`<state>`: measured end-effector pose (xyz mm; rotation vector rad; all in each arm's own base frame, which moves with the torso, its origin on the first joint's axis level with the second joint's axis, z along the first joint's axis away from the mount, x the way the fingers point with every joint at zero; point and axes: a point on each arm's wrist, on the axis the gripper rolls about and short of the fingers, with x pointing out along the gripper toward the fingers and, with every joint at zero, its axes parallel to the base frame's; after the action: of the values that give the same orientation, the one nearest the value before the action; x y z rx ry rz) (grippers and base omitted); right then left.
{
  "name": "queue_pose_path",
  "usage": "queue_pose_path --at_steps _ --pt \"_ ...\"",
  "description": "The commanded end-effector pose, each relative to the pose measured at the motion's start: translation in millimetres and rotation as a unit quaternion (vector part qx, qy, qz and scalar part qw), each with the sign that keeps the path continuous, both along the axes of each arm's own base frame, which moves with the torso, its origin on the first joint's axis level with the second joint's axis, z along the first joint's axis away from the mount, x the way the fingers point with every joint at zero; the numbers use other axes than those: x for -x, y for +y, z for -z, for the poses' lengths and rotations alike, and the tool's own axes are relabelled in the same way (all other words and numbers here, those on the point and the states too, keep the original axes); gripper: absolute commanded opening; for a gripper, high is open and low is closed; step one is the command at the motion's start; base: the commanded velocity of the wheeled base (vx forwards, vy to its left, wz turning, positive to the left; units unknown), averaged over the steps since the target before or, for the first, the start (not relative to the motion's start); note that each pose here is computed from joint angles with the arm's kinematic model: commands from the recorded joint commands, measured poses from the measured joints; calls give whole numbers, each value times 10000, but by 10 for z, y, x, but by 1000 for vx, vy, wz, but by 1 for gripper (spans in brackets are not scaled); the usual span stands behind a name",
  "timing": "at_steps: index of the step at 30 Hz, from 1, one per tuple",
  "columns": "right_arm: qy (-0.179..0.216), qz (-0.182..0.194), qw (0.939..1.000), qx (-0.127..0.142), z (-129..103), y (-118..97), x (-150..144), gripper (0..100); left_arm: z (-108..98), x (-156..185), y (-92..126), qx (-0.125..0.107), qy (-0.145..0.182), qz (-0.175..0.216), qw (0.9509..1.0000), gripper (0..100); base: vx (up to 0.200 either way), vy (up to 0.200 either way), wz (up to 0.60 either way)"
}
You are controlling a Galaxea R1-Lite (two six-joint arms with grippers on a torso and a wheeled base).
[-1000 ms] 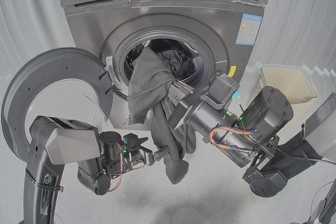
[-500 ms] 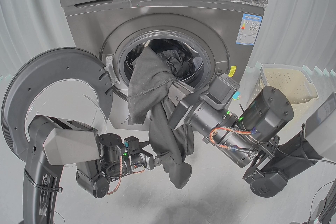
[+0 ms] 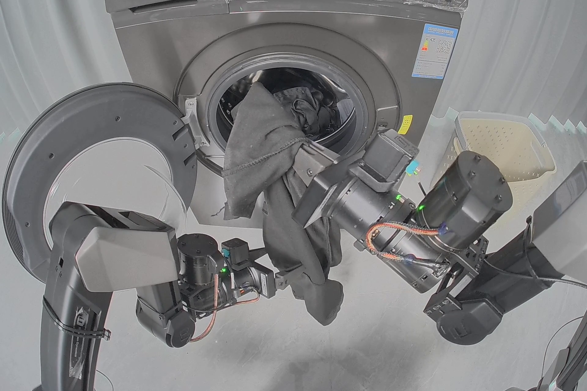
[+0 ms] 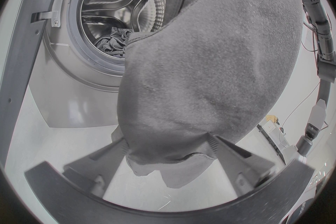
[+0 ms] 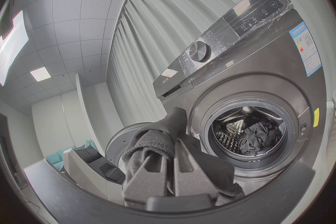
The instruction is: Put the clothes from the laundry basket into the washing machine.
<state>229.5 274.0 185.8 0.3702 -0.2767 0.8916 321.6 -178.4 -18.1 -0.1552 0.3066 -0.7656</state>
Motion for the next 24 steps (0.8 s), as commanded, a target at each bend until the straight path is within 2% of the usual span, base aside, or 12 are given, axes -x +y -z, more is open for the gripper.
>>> queue_pose_path --at_steps 1,9,16,17,23,24 --pt "-1 -10 10000 1 1 6 4 0 -5 -15 0 24 -16 -14 10000 0 0 0 0" --pt "-6 -10 10000 -5 -6 0 8 0 9 -53 25 34 -25 -76 10000 0 0 0 0" --pt "-3 10 10000 -17 -11 -9 2 0 -53 -89 148 43 -75 -273 9996 0 0 0 0" --pt "4 78 10000 -13 -6 -35 -34 0 -203 -64 218 79 -188 -393 9990 0 0 0 0" --pt "16 282 9996 -14 0 -129 -142 0 -588 263 487 55 -267 -559 9981 0 0 0 0" --pt "16 290 9996 -14 0 -132 -146 0 -596 273 491 55 -267 -559 9981 0 0 0 0"
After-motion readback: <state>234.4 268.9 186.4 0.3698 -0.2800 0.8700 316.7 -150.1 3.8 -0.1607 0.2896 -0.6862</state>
